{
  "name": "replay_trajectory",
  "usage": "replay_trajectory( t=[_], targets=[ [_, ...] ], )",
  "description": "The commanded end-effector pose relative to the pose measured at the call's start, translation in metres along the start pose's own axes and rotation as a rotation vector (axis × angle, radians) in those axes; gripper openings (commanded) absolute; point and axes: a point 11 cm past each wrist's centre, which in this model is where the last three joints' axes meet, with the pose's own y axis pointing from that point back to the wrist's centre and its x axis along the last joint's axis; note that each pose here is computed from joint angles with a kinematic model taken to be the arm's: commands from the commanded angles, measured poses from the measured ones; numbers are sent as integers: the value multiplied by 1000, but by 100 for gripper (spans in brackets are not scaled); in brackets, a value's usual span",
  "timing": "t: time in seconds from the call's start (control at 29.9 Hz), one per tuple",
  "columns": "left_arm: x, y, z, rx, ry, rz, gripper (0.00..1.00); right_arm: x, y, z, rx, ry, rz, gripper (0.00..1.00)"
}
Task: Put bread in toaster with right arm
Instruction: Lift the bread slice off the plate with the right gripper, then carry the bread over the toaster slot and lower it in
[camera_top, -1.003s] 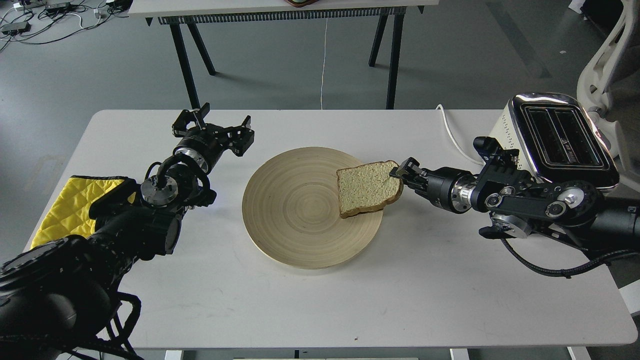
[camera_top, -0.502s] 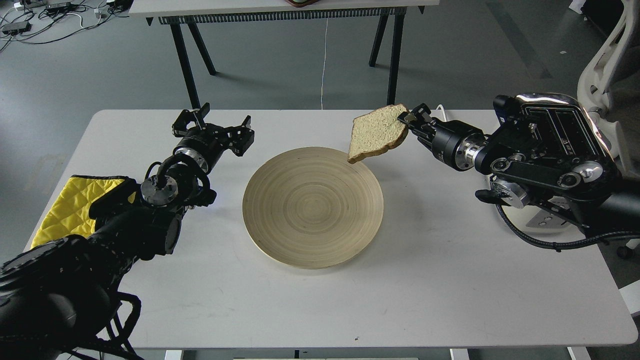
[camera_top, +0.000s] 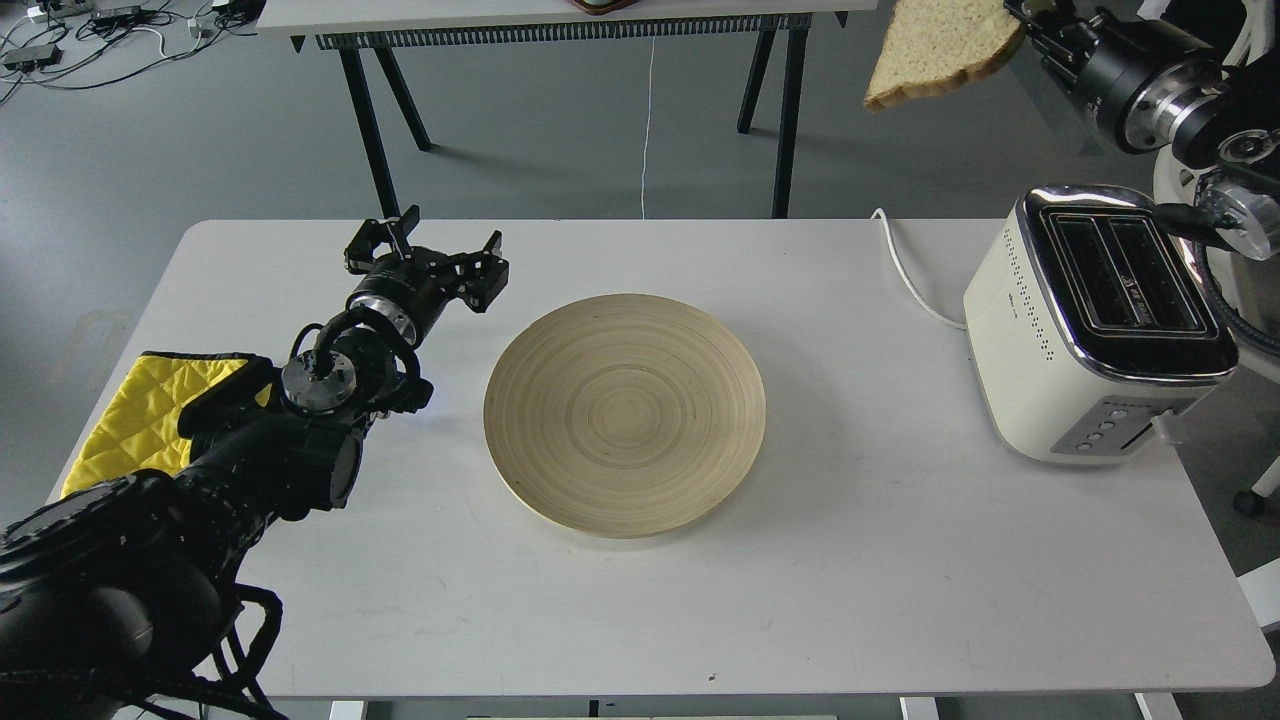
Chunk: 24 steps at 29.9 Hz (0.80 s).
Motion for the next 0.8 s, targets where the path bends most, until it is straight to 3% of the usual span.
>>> replay_trajectory(
  t=[0.0,0.4,0.77],
  targets=[
    [0,0,0,0,0,0,100,31,17,-4,-2,59,-16,0],
    [0,0,0,0,0,0,100,96,93,27,-130,191,-123,0],
    [0,0,0,0,0,0,100,97,132,49,-262,306,-159,0]
  ],
)
